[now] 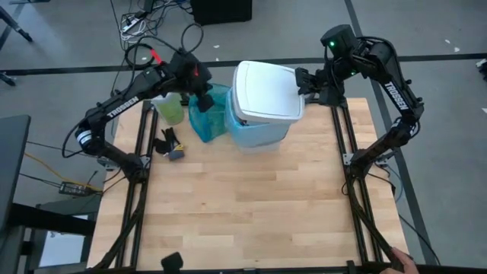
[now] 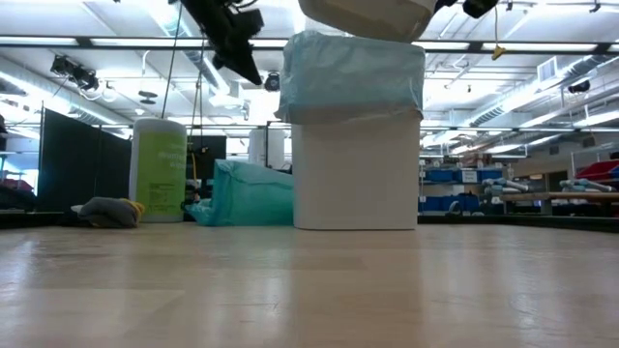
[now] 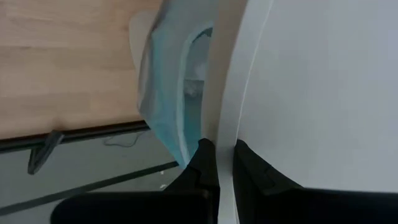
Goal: Place trash/remove bag and relplace
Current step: Put the white trash lid on the white trash bin
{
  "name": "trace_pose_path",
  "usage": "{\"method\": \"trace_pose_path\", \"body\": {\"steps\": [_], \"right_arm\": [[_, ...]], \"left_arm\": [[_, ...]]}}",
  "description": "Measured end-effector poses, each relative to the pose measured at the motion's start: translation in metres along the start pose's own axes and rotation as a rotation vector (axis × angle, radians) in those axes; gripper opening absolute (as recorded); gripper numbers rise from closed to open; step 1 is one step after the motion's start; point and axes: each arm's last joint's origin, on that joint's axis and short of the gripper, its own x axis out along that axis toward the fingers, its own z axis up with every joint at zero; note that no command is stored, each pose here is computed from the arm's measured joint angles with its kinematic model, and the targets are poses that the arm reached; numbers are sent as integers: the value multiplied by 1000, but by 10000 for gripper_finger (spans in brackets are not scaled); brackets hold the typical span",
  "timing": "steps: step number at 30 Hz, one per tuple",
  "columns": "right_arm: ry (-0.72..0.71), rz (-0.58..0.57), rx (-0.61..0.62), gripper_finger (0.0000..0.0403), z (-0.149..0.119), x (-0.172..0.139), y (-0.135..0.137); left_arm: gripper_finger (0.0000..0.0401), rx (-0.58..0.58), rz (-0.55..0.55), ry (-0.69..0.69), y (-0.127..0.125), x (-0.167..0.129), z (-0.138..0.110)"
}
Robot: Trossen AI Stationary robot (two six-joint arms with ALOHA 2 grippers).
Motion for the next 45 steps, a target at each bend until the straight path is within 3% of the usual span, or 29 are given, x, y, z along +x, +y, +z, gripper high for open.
{"method": "trace_pose_path", "body": {"steps": [4, 11, 16, 18, 21, 25, 34, 41, 45], "right_arm": [[34, 12, 1, 17, -2, 1, 1], [59, 80, 10, 17, -6, 17, 7], [103, 98, 7, 17, -7, 19, 8], [105, 82, 7, 17, -6, 15, 9], [110, 35, 16, 17, -3, 3, 10], [107, -55, 116, 17, 1, -11, 10], [49, -140, 164, 17, 16, -18, 5], [77, -131, 165, 17, 20, -13, 4], [71, -134, 184, 17, 21, -14, 4]], "left_arm": [[8, -24, 43, -28, 16, 19, 2], [8, 57, 84, -67, 41, 53, 2], [8, 20, 121, -179, 65, 71, 5], [8, -17, 65, -270, 74, 76, 8], [8, -63, -112, -388, 84, 88, 8], [8, -113, -309, -421, 90, 113, 0], [8, -108, -337, -474, 95, 160, -8], [8, -148, -560, -551, 82, 183, -6], [8, -145, -629, -542, 69, 193, -6]]}}
